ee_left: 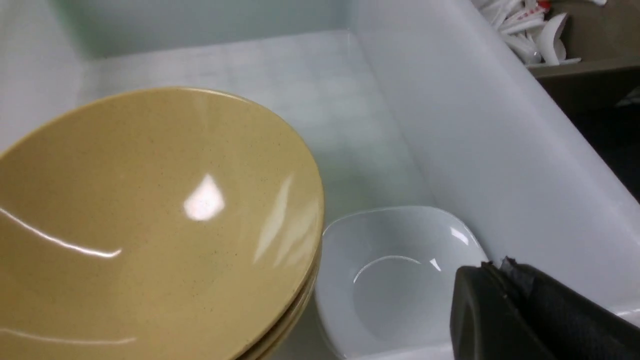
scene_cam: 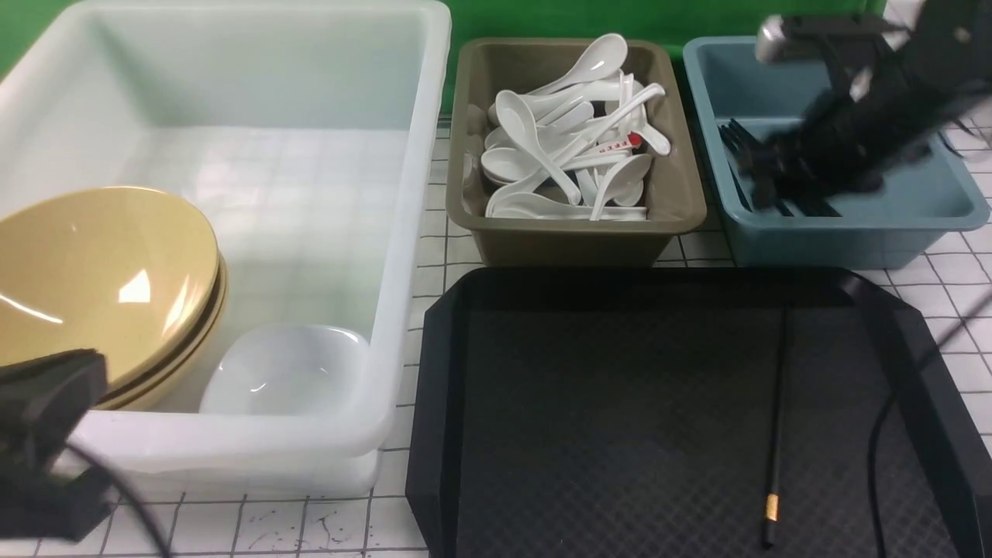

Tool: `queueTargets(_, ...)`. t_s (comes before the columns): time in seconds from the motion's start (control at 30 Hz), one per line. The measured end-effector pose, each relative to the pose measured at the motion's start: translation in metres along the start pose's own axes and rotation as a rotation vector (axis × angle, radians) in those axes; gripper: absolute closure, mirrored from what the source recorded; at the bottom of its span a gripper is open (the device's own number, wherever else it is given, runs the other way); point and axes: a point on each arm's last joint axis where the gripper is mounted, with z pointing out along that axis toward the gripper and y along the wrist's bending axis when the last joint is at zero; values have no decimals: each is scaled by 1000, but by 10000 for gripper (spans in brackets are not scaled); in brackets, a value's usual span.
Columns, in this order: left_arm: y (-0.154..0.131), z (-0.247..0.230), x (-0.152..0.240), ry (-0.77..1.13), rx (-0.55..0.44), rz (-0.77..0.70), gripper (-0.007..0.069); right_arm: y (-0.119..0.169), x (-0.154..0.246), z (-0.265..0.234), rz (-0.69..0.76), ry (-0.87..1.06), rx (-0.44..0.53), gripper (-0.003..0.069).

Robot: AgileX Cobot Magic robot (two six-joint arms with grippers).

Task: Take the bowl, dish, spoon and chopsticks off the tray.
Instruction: Use the right arm to put a chopstick into the small storage box on the right, then use the right arm to grab a chopstick

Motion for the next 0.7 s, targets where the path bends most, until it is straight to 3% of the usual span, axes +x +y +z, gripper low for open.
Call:
queueTargets(0.1, 0, -14, 10, -123, -8, 8, 631, 0, 53, 1, 22, 112, 8, 247)
queueTargets(0.23, 0, -21, 21, -247, -17, 11, 631, -3, 89, 19, 59, 150, 19, 249)
queueTargets(0.5, 0, -26, 23, -310, -21, 11, 631, 16, 101, 56, -7, 165, 5, 326)
queueTargets(0.6, 0, -26, 23, -311, -22, 12, 631, 27, 99, 64, -61, 130, -11, 407)
queueTargets(0.7, 0, -26, 23, -312, -22, 13, 631, 30, 100, 66, -161, 145, 0, 559)
